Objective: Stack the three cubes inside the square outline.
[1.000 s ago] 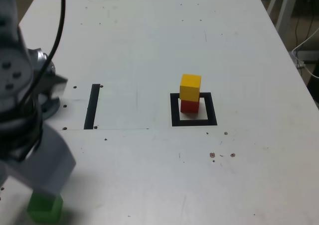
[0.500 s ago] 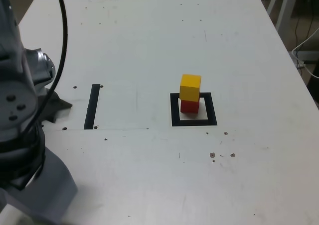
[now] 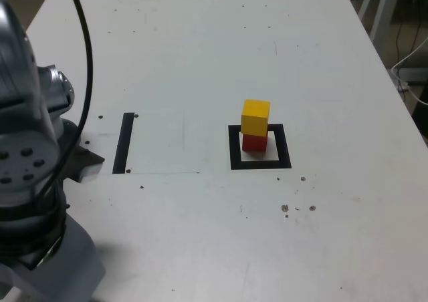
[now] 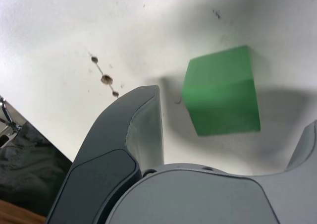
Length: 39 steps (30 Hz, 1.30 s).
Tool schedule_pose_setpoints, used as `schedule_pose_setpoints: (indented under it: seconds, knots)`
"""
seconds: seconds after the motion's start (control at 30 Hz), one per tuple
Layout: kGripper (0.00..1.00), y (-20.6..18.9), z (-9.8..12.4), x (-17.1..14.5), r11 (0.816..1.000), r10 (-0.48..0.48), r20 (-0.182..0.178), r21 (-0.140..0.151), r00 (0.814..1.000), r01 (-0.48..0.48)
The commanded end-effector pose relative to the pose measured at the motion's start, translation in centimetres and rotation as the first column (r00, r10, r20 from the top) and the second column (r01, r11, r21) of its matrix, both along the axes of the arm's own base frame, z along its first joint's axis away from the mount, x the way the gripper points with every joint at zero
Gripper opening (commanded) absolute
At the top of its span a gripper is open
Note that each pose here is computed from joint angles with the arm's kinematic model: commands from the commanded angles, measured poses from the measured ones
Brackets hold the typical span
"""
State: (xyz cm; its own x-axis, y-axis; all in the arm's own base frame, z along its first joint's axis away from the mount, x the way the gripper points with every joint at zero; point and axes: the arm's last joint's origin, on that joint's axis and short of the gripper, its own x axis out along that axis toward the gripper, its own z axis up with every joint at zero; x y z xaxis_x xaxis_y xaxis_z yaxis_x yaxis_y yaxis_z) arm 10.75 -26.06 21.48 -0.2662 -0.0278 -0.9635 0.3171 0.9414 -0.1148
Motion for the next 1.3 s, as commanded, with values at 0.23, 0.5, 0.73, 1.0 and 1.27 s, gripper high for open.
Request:
schedule_pose_setpoints:
  seconds: [0.23, 0.5, 0.73, 1.0, 1.27]
  knots:
    - [0.88, 0.3, -0.6, 0.6, 1.000, -0.010, -0.002, -0.016, 1.000, 0.010]
    - [0.71, 0.0, -0.9, 1.0, 0.999, -0.030, -0.018, -0.020, 0.999, 0.030]
    - [0.38, -0.2, -0.7, 1.4, 0.999, -0.037, 0.009, -0.010, 0.999, 0.037]
    - [0.31, -0.2, -0.6, 1.4, 0.999, -0.037, 0.015, -0.004, 0.999, 0.037]
    - [0.31, -0.1, -0.6, 1.4, 0.999, -0.037, 0.012, 0.001, 0.999, 0.037]
